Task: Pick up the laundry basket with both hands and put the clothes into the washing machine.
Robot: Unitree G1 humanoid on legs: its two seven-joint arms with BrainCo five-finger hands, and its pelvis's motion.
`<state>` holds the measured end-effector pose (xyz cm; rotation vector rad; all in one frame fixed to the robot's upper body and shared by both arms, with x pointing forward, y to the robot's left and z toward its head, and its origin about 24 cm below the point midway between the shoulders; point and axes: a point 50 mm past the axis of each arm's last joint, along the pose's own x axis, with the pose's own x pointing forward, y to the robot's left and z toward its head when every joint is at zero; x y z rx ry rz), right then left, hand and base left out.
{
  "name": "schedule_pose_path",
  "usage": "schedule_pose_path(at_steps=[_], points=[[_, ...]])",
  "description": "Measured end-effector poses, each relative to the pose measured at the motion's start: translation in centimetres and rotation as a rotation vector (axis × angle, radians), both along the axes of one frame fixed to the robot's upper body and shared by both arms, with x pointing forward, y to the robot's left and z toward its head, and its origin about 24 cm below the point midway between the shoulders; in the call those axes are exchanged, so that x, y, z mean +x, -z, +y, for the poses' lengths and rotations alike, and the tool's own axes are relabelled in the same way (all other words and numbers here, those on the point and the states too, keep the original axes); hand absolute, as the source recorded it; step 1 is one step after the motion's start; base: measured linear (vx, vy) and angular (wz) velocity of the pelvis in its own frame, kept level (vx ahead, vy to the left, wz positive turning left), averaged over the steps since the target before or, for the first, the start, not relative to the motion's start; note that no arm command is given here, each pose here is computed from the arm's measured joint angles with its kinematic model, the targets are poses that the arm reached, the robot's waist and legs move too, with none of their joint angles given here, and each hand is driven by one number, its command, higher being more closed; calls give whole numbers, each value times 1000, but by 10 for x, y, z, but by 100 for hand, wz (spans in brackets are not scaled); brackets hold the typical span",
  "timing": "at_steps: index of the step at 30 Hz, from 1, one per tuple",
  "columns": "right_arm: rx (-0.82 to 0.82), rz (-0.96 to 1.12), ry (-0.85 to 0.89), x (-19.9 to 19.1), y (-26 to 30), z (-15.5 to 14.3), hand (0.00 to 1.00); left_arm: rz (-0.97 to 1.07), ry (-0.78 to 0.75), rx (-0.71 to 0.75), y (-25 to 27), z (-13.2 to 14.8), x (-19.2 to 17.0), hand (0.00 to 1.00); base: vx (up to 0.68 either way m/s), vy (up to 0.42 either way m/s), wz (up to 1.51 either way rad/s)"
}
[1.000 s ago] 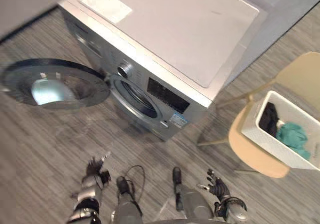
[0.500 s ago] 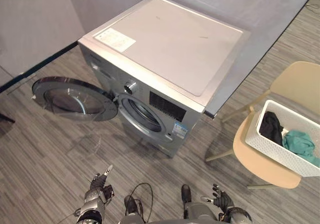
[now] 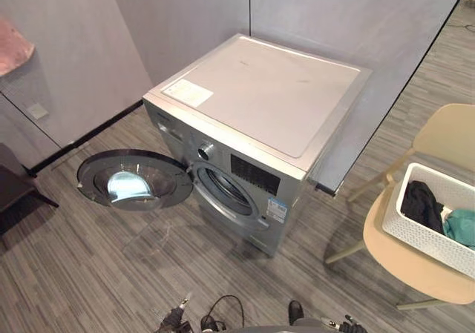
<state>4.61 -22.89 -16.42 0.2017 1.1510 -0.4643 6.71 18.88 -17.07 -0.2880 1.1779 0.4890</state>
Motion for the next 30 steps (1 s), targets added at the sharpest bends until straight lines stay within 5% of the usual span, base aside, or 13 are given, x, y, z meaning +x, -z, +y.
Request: schedule_pose_path(at_steps=[8,11,15,22,30], points=[[20,-172,-24,32,-11,19,0,-70,164,113,-10,12,22,0,-77,-26,-145],[52,-118,4,16,-4,28,0,-100,192,172,-16,30,36,0,61,-189,-158],[17,-48,49,17,-1,5,0,-200,216,134,-24,9,72,0,-48,-72,-61],[10,-39,63,28,-2,-2,0,-140,110,76,-15,10,47,0,-29,-81,-18],[-55,-129,-158,69,-13,2,0,-121,33,26,-10,2,39,0,100,-14,-68]])
